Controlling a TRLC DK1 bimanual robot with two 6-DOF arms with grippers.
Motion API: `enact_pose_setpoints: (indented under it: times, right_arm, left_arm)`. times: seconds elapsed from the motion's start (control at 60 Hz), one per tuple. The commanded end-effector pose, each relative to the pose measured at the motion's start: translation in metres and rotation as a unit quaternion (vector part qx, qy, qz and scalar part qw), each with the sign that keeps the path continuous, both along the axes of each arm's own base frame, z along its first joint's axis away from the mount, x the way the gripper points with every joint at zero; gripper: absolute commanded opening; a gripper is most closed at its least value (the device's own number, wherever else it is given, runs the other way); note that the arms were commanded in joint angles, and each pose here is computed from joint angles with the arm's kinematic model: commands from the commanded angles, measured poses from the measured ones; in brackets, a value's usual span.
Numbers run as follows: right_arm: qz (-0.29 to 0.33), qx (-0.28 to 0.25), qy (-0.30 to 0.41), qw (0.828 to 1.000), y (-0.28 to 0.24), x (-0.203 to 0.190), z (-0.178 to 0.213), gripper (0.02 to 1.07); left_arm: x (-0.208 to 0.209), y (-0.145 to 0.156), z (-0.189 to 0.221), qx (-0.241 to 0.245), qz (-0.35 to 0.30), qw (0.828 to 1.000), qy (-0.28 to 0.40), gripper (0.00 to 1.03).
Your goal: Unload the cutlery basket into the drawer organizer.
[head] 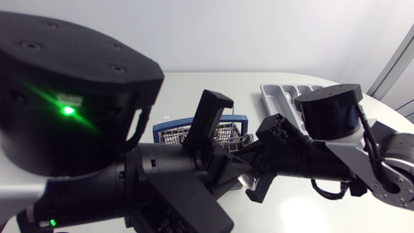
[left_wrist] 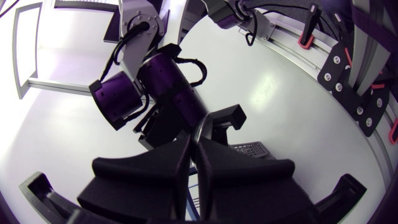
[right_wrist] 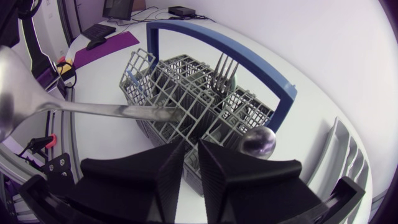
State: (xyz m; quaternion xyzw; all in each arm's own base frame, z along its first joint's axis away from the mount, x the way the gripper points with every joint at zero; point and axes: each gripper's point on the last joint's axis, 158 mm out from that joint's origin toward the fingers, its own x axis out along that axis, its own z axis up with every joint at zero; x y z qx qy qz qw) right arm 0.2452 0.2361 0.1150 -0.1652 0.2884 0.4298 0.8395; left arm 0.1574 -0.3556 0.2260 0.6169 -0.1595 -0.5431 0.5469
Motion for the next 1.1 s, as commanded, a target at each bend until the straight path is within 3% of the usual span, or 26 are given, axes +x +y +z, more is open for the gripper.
enact_pose_setpoints:
  times: [0.0, 0.2, 0.733, 1.0, 1.083]
  right_arm:
    - [-0.009, -0.006, 0.018, 1.0, 0.0, 0.003, -0.016, 0.16]
    - [-0.021, -0.018, 0.035, 0.999, 0.0, 0.016, -0.039, 0.15]
    - [-0.026, -0.029, 0.055, 0.998, -0.003, 0.019, -0.056, 0.15]
    - [-0.029, -0.002, 0.026, 0.999, -0.009, 0.011, -0.02, 0.16]
    - [-0.029, 0.008, 0.013, 0.999, -0.014, 0.003, -0.006, 0.24]
  left_arm:
    - [0.002, 0.002, 0.006, -0.007, -0.005, 1.0, -0.02, 0.04]
    - [0.002, 0.002, 0.011, -0.013, -0.005, 1.0, -0.023, 0.04]
    - [0.001, -0.001, 0.033, -0.031, -0.009, 0.999, -0.039, 0.04]
    - [0.003, 0.001, 0.046, -0.044, -0.001, 0.998, -0.045, 0.04]
    - [0.005, 0.001, 0.054, -0.055, 0.009, 0.998, -0.041, 0.04]
